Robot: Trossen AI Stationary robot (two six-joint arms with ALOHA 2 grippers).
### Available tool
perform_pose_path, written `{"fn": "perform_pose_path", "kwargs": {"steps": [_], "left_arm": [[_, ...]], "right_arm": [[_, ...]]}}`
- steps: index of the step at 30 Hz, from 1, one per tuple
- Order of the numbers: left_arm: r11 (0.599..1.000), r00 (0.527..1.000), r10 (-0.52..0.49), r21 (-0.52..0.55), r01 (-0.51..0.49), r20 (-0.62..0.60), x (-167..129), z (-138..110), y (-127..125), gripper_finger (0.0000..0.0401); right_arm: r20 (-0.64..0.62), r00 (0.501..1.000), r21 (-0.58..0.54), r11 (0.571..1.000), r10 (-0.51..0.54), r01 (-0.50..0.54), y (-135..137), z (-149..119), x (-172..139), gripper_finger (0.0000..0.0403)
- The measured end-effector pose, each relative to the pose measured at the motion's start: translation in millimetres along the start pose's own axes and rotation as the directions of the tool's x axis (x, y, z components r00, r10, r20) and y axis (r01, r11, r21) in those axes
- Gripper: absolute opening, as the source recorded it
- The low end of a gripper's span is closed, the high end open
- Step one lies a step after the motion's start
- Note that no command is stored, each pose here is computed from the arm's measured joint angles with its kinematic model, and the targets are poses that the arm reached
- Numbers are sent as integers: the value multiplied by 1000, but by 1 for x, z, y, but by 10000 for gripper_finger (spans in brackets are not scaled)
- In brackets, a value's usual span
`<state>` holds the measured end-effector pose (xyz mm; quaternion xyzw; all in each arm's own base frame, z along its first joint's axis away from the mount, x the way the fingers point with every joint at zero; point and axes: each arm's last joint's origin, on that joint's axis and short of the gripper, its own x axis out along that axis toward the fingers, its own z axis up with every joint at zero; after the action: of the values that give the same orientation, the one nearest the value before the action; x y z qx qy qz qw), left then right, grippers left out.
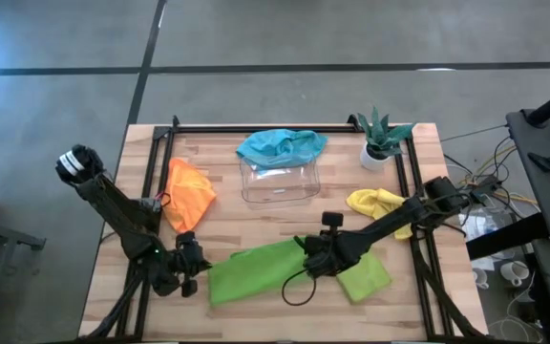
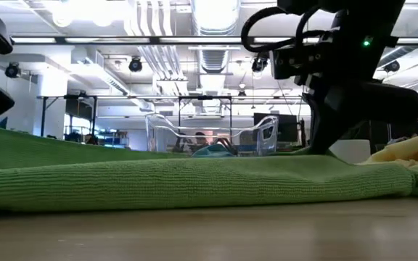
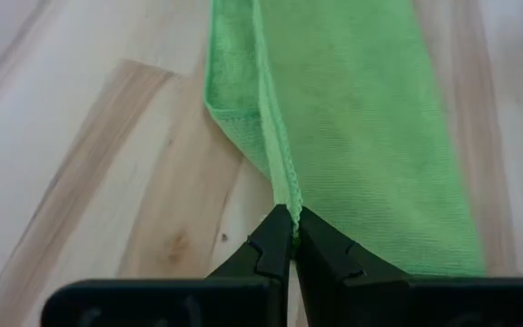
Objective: Fold microfiber towels
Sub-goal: Fold the green microfiber cloth
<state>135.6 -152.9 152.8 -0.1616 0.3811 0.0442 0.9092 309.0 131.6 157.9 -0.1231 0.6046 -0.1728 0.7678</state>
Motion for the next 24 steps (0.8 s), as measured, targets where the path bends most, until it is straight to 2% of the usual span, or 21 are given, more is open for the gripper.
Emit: {"fn": "perform_pose_path", "kwargs": {"steps": [11,17,24], "left_arm": [[999,1000,-29,-20,29,4,-5,4,-1,0],[998,999,-48,-30,48,0,-6,7,-5,5],[997,997,-72,-40,71,-5,-14,13,-7,69]], "right_arm": [[85,995,-21,998,53,-51,5,9,1,20],[75,996,-36,999,43,-41,4,8,1,89],[46,996,-45,996,-76,78,-6,14,-20,175]]}}
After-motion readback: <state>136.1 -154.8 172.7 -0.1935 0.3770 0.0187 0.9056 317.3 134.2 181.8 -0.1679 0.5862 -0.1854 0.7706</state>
